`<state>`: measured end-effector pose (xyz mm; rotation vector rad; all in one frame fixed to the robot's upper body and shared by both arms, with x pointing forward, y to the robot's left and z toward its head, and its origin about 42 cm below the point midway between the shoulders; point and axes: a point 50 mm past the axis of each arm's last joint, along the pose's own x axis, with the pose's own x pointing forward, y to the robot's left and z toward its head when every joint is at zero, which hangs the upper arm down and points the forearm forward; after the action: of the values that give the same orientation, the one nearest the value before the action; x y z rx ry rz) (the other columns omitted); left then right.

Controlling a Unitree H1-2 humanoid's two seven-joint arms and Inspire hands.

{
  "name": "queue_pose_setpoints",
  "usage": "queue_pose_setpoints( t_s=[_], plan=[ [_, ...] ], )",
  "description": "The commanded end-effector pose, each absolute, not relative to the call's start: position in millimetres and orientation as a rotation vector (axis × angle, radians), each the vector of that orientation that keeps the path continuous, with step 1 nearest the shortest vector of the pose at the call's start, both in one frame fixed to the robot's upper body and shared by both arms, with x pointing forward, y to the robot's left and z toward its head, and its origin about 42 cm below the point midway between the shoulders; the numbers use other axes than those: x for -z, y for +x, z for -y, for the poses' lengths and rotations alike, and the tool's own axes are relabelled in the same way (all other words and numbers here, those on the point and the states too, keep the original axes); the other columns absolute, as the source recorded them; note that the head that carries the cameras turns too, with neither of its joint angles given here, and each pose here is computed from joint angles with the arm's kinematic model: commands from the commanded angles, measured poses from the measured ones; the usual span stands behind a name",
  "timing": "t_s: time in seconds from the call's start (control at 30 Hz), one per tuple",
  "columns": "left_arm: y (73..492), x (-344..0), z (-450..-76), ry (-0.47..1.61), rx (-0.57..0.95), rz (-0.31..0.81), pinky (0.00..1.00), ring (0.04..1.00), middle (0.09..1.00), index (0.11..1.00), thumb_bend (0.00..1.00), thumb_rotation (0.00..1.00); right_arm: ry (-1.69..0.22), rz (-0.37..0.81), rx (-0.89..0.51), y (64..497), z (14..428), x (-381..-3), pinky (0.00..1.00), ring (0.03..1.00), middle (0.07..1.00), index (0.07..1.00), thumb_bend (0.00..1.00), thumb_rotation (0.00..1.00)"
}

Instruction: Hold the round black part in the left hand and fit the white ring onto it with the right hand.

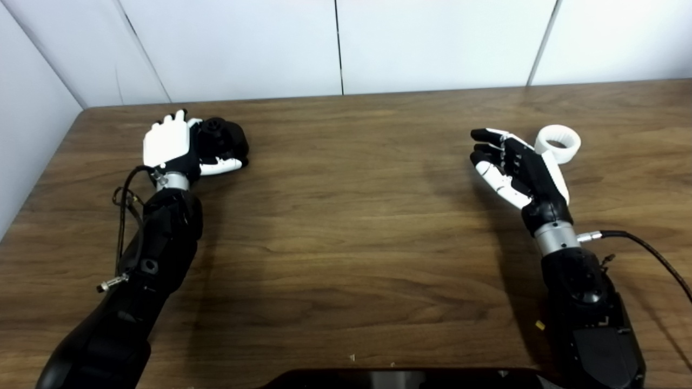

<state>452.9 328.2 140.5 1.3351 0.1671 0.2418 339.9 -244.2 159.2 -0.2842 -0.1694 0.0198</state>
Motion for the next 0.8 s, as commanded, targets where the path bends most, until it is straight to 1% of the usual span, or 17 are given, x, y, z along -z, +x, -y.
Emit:
queue_pose_setpoints(
  t_s=[0.0, 0.07, 0.2, 0.27, 0.37, 0.57, 0.67, 0.77],
  plan=[
    [465, -162, -336, 1.354, -0.319, -0.141, 1.0, 1.0, 1.0, 0.775, 0.96, 0.58, -0.277, 0.25, -0.025, 346, 244, -182, 0.77, 0.78, 0.802, 0.73, 0.48, 0.48],
    [465, -161, -337, 1.352, -0.321, -0.144, 1.0, 1.0, 1.0, 0.762, 0.96, 0.57, -0.274, 0.247, -0.025, 346, 245, -182, 0.77, 0.774, 0.805, 0.732, 0.48, 0.47],
    [464, -158, -337, 1.341, -0.323, -0.139, 1.0, 1.0, 1.0, 0.738, 0.96, 0.53, -0.279, 0.248, -0.02, 345, 246, -183, 0.76, 0.758, 0.8, 0.731, 0.48, 0.46],
    [463, -156, -337, 1.336, -0.324, -0.133, 1.0, 1.0, 1.0, 0.716, 0.95, 0.49, -0.279, 0.247, -0.02, 345, 247, -184, 0.76, 0.751, 0.8, 0.731, 0.48, 0.46],
    [463, -154, -337, 1.334, -0.328, -0.126, 1.0, 1.0, 1.0, 0.699, 0.96, 0.47, -0.275, 0.243, -0.018, 344, 248, -185, 0.76, 0.747, 0.799, 0.729, 0.48, 0.47],
    [463, -152, -336, 1.308, -0.329, -0.114, 1.0, 1.0, 1.0, 0.668, 0.96, 0.44, -0.27, 0.243, -0.017, 344, 247, -185, 0.76, 0.742, 0.796, 0.726, 0.49, 0.47],
    [463, -150, -336, 1.302, -0.331, -0.113, 1.0, 1.0, 1.0, 0.671, 0.97, 0.44, -0.277, 0.244, -0.018, 344, 247, -185, 0.77, 0.766, 0.798, 0.727, 0.49, 0.47],
    [460, -149, -333, 1.298, -0.332, -0.111, 1.0, 1.0, 1.0, 0.669, 0.98, 0.44, -0.274, 0.243, -0.018, 344, 246, -184, 0.76, 0.75, 0.799, 0.728, 0.49, 0.48]
  ],
)
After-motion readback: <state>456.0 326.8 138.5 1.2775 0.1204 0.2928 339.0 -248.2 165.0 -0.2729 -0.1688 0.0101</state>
